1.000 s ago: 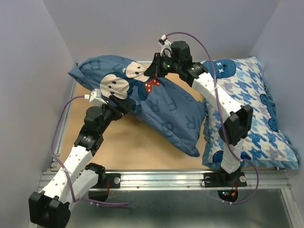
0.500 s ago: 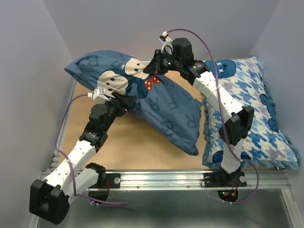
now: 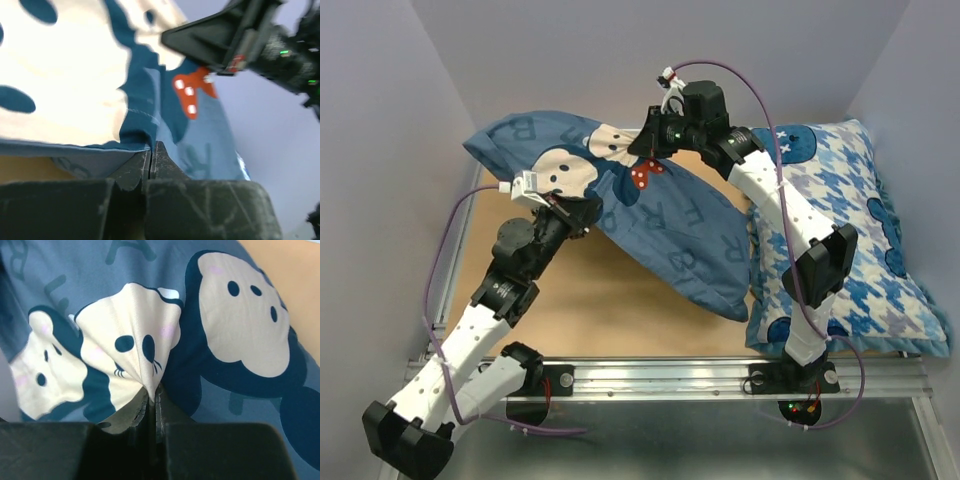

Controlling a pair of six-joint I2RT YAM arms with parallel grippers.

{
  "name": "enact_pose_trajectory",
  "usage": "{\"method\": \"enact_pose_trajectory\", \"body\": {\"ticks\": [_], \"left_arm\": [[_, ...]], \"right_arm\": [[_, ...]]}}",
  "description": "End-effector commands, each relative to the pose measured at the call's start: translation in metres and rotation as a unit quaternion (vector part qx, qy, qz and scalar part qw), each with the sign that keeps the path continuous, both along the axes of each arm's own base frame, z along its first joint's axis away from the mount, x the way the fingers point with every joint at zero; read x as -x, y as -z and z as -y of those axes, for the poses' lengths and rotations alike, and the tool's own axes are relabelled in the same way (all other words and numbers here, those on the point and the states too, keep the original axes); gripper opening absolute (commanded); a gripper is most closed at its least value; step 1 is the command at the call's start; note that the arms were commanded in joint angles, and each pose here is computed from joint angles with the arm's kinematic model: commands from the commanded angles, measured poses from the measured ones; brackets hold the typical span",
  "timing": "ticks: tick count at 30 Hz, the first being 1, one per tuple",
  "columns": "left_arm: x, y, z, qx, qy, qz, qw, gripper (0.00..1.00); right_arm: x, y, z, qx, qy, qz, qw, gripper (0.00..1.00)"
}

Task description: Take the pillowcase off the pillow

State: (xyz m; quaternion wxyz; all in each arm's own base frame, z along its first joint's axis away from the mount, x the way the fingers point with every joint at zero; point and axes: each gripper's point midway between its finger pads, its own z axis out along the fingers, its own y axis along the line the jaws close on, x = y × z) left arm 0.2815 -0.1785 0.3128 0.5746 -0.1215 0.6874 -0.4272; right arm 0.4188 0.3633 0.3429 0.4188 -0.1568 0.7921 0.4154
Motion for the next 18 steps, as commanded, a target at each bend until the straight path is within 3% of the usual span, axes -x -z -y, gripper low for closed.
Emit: {"method": "enact_pose_trajectory", "body": {"ticks": [1, 5, 9, 11, 16, 18], "left_arm": [[0.034, -0.082, -0.009, 0.007, 0.016, 0.088, 0.996, 0.00], [0.047, -0.134, -0.012, 0.004, 0.022, 0.130, 0.991, 0.00], [0.052, -0.201, -0.007, 0.009, 0.037, 0.181, 0.983, 0.00], [0.035, -0.206, 0.006, -0.009, 0.042, 0.173, 0.984, 0.00], [0.000, -0.240, 0.006, -0.040, -0.006, 0.189, 0.981, 0.00], [-0.032, -0.228, 0.010, -0.059, -0.030, 0.158, 0.985, 0.00]], "right_arm": [[-0.020, -0.104, 0.045, -0.017, 0.111, 0.174, 0.978, 0.13], [-0.049, -0.064, 0.046, 0.030, 0.143, 0.161, 0.976, 0.16], [-0.060, 0.004, 0.008, 0.041, 0.070, 0.100, 0.992, 0.16], [-0.065, 0.045, -0.007, 0.047, 0.041, 0.058, 0.996, 0.16], [-0.058, 0.095, -0.030, 0.041, -0.023, 0.000, 0.999, 0.21], [-0.055, 0.109, -0.033, 0.045, -0.033, -0.015, 0.998, 0.21]]}}
